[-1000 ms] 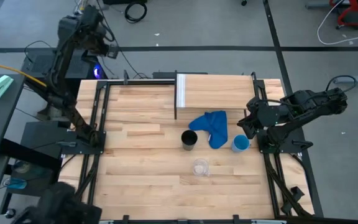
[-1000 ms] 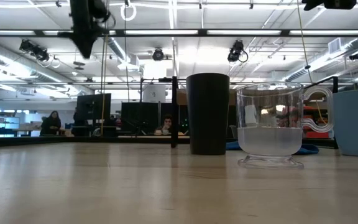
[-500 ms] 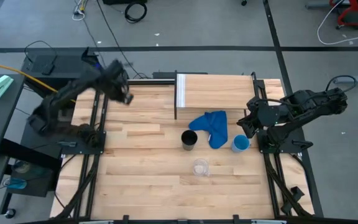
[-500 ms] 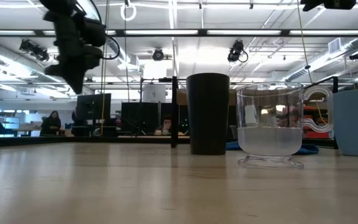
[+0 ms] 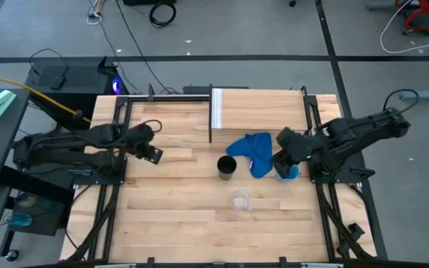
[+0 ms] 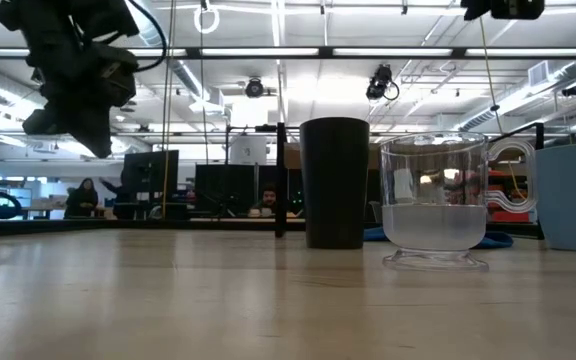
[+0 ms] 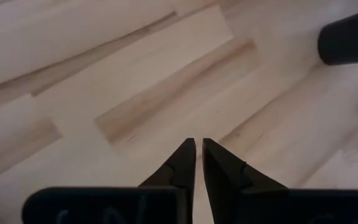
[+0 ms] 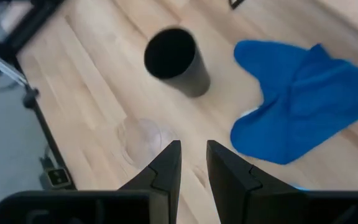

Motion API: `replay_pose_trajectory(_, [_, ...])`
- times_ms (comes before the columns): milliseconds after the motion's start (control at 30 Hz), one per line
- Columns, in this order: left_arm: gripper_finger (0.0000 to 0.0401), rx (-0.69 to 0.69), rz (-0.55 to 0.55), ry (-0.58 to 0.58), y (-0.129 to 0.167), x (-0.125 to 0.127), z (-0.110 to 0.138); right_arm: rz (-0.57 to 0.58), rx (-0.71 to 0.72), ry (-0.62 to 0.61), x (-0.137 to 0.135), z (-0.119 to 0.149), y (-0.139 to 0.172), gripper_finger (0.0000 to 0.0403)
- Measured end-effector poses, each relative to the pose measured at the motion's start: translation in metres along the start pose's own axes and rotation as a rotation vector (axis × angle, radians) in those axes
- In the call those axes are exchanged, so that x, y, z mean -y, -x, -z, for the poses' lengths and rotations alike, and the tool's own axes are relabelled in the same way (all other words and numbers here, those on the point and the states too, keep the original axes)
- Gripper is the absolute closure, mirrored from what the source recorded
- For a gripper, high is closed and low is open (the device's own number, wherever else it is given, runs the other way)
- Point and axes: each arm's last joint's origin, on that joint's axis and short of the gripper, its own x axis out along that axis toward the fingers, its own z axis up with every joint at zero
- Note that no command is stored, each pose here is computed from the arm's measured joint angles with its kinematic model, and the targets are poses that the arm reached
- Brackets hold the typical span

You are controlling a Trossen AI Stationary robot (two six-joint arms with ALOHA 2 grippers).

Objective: Stack small to large cups/mugs on shelf
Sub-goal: Put the transparent mug on the shelf

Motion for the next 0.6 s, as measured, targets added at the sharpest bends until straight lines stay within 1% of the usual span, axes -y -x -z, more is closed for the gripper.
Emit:
replay_pose_trajectory(200, [0.0358, 0.040, -0.005, -0.031, 0.000, 0.006, 0.005, -0.003, -0.138, 0.038, -0.026, 0.002, -0.042, 0.0318])
replay_pose_trajectory(433, [0.0364, 0.042, -0.005, -0.032, 0.000, 0.006, 0.005, 0.071, -0.276, 0.111, -0.049, 0.023, -0.087, 0.0318])
replay_pose_trajectory(600, [0.0369, 0.060, -0.019, -0.032, 0.000, 0.006, 0.004, 0.076, -0.296, 0.141, -0.063, 0.034, -0.111, 0.0318])
